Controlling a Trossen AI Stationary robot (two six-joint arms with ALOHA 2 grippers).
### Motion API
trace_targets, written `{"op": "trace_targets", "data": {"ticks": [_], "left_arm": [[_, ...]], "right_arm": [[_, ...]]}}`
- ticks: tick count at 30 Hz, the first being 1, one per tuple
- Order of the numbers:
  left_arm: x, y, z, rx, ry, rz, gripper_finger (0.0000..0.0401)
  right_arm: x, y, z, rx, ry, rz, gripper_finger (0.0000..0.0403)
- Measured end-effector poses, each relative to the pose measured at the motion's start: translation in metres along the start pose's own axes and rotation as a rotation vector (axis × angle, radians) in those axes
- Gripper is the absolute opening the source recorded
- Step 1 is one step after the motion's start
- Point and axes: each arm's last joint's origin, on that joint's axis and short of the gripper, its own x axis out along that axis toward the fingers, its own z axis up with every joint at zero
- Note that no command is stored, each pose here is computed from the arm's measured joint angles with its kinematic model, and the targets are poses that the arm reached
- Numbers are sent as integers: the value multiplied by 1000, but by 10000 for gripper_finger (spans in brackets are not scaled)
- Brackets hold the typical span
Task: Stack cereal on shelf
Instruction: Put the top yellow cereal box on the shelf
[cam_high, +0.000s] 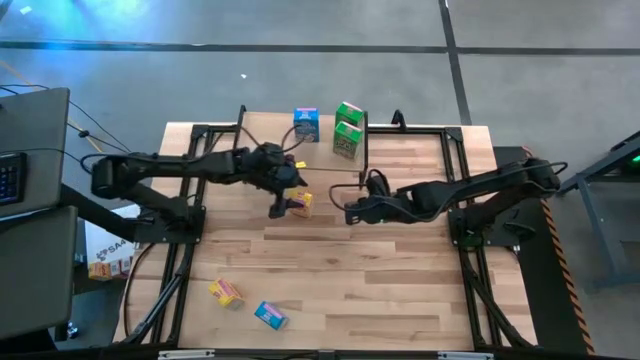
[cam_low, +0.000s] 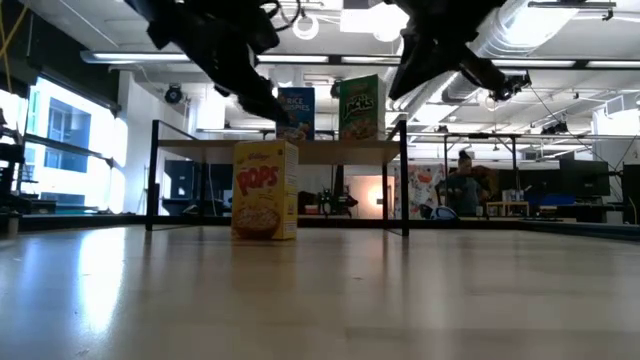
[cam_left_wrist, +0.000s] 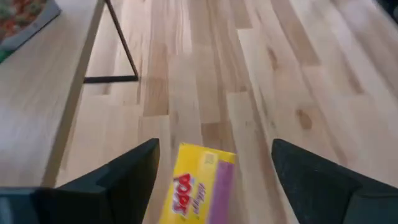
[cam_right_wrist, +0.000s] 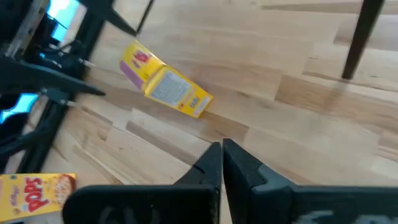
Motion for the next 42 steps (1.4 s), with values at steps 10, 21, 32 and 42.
{"op": "trace_targets", "data": {"ticks": [10,21,32,42], "left_arm": [[28,3,-4,184,188,47,305],[47,-6,-18,213,318,7,298],[47,-9,-18,207,328,29,142],[-42,-17,38,126,268,24,141]], "right_arm": [[-4,-3,-6,-36,20,-32,0],[-4,-4,-5,-49,12,-43,0],[-4,-4,-5,-51,10,-44,0],[-3,-5,-5,-68,16,-51,0]]}}
